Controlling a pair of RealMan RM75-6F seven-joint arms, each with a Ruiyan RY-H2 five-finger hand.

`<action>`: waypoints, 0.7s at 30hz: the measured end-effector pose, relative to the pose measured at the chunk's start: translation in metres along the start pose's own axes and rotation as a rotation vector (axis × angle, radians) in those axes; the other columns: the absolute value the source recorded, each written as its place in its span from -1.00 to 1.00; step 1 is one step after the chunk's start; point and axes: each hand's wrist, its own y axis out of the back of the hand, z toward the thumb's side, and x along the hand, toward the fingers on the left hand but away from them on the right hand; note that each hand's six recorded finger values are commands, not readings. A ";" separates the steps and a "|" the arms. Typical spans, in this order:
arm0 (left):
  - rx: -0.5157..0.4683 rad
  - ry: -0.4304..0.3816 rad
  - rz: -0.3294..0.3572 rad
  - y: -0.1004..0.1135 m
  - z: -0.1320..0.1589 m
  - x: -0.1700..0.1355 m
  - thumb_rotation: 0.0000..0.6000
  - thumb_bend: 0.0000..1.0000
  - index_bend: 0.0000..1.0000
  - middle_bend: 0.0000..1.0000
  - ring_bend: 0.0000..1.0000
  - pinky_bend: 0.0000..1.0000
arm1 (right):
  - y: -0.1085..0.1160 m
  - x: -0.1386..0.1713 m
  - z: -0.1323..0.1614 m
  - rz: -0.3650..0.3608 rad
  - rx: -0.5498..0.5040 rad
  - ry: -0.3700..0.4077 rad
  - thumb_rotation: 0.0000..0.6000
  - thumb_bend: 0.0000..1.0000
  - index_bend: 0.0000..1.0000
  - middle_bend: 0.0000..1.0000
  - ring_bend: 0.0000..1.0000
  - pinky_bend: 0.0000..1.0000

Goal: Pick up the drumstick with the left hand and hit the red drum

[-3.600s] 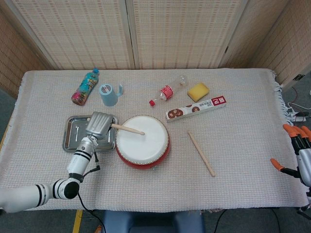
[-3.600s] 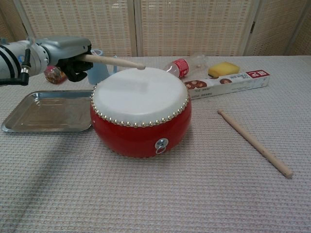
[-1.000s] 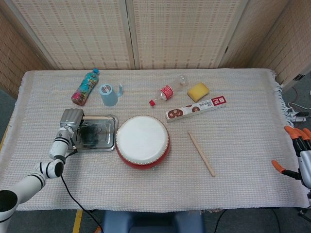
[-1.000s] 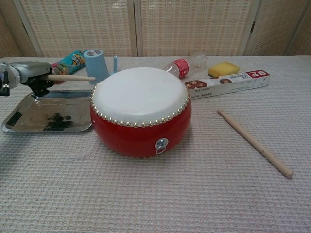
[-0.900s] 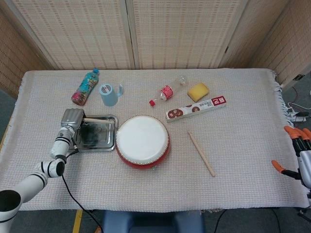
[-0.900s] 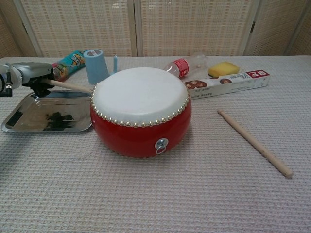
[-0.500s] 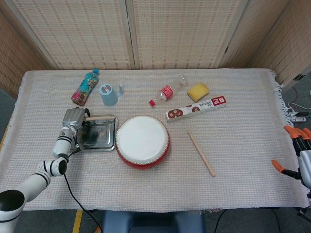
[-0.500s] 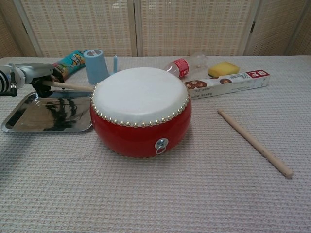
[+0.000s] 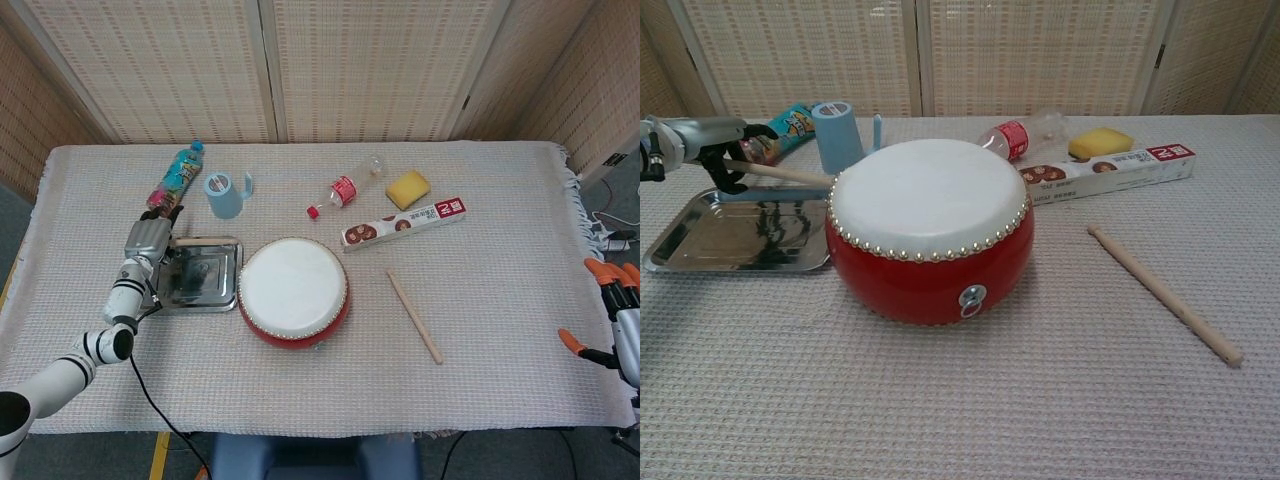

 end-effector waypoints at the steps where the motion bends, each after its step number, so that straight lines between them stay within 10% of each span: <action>1: -0.002 0.001 -0.002 0.000 0.000 0.000 1.00 -0.39 -1.00 -1.00 -1.00 -0.89 | 0.000 0.000 0.000 0.000 0.000 0.000 1.00 -0.64 -1.00 -0.81 -1.00 -1.00; 21: -0.087 0.030 0.013 0.008 -0.007 -0.002 1.00 -0.52 -1.00 -1.00 -1.00 -0.95 | 0.003 0.001 0.000 -0.008 -0.001 0.003 1.00 -0.64 -1.00 -0.81 -1.00 -1.00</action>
